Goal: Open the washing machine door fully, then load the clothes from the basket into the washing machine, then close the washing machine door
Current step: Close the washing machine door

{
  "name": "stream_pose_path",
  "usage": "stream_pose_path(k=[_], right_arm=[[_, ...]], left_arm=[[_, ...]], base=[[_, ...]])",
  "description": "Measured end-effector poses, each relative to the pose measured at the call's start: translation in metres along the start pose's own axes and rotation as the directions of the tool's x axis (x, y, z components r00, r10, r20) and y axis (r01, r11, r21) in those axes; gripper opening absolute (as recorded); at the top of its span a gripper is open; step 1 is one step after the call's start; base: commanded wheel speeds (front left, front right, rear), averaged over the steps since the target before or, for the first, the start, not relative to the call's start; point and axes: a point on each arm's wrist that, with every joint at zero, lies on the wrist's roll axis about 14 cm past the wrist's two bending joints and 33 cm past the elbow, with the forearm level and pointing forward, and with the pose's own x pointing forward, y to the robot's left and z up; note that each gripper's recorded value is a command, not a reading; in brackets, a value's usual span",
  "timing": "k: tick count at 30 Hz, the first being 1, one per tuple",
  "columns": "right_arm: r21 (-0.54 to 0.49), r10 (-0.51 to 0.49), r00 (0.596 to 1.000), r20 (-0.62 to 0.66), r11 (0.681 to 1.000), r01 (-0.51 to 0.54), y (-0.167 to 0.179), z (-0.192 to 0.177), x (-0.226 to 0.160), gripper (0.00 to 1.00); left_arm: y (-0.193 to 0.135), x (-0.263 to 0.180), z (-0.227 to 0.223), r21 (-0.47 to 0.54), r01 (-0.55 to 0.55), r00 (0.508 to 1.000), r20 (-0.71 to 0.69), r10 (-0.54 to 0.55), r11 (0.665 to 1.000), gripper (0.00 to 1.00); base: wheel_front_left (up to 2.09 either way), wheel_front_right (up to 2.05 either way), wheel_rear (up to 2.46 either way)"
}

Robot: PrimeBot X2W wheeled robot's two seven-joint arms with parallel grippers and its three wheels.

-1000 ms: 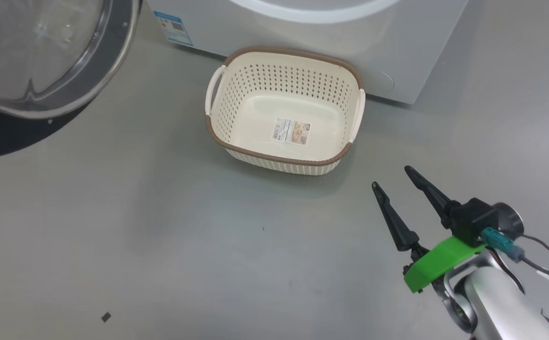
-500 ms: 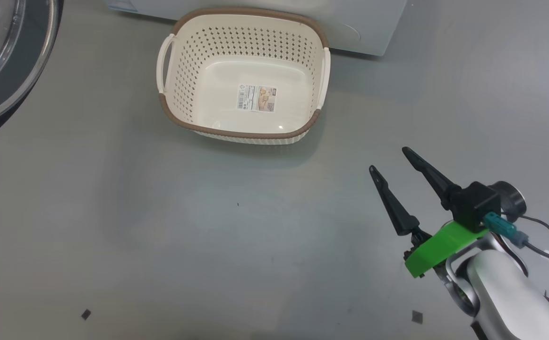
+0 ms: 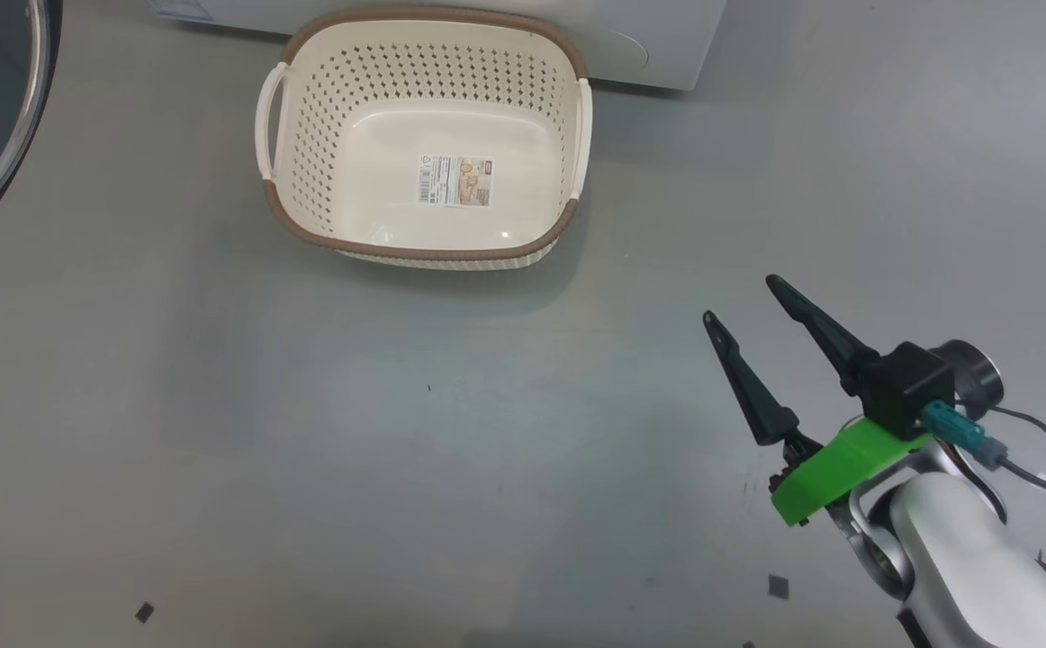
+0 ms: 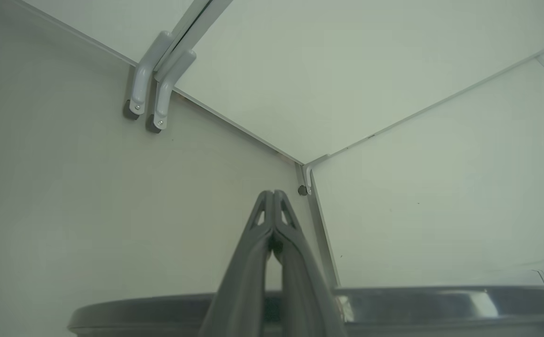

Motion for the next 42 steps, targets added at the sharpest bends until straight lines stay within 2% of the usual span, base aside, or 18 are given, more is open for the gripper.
stream_pose_path(k=[15,21,33,42], right_arm=[[-0.011,0.011,1.0,0.008,1.0,-0.011,0.004,0.004,0.002,1.0],[-0.017,0.017,1.0,0.009,1.0,-0.017,0.006,0.006,0.001,1.0],[-0.029,0.029,0.999,0.038,0.999,-0.028,0.017,0.022,-0.001,1.0],[-0.027,0.038,0.997,0.06,0.999,-0.037,0.026,0.032,-0.001,1.0]], left_arm=[[-0.004,-0.006,-0.019,0.024,0.036,0.987,-0.158,-0.031,0.999,0.0],[-0.018,-0.012,-0.023,0.028,0.091,0.968,-0.237,-0.082,0.995,0.0],[-0.016,-0.038,-0.043,0.051,0.165,0.91,-0.393,-0.132,0.985,0.0],[-0.03,-0.063,-0.071,0.061,0.271,0.834,-0.513,-0.203,0.961,0.0]], base=[[0.0,0.0,0.0],[0.0,0.0,0.0],[0.0,0.0,0.0],[0.0,0.0,0.0]])
